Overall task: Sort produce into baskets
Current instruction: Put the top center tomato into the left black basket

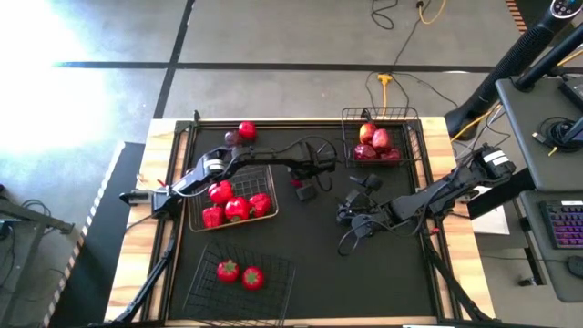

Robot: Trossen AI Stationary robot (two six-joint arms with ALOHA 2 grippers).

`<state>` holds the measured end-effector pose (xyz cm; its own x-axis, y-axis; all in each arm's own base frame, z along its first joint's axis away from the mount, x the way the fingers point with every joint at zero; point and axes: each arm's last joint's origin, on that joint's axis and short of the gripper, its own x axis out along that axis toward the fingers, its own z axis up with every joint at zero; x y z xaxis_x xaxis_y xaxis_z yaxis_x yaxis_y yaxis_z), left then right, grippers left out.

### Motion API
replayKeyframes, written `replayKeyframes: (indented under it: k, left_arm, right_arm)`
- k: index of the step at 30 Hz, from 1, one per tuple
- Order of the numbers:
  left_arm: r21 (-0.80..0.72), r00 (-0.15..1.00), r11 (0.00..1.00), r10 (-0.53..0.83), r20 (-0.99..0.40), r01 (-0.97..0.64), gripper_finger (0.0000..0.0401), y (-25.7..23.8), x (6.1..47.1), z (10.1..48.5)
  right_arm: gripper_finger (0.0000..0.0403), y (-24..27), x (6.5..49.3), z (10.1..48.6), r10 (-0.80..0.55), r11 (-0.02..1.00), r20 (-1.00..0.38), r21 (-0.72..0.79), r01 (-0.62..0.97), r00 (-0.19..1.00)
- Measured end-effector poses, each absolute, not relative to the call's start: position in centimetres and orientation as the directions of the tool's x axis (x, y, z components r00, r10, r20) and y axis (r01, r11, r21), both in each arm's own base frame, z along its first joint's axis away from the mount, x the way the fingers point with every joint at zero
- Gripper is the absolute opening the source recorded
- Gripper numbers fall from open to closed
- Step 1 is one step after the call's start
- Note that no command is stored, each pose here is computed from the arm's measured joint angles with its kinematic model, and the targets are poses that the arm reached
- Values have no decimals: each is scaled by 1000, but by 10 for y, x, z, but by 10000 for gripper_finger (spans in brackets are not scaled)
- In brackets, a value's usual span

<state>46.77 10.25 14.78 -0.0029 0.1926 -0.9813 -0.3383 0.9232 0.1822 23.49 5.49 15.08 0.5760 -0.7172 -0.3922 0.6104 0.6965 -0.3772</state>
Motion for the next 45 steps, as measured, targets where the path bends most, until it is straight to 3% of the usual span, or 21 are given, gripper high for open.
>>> replayKeyframes:
  k: [5,11,16,22,35,40,45]
  left_arm:
    - [191,7,923,205,-979,-335,269,98,470,151]
    - [189,23,912,212,-977,-364,269,87,475,167]
    - [227,-2,910,241,-971,-346,269,54,474,207]
    - [307,-36,861,321,-946,-406,269,7,440,255]
    - [205,323,813,429,-844,-545,269,-135,358,346]
    - [39,365,837,280,-888,-546,269,-192,321,349]
    - [-59,318,771,190,-929,-634,287,-238,293,335]
  right_arm:
    - [384,55,235,151,-717,697,-391,-376,611,577]
    - [384,55,235,151,-717,697,-390,-374,612,578]
    - [384,53,232,149,-746,666,-363,-399,630,558]
    - [384,51,228,145,-768,640,-344,-421,643,540]
    - [384,52,230,146,-761,649,-332,-369,666,558]
    - [384,52,230,146,-761,649,-331,-361,670,558]
    - [384,50,231,146,-766,642,-331,-329,693,552]
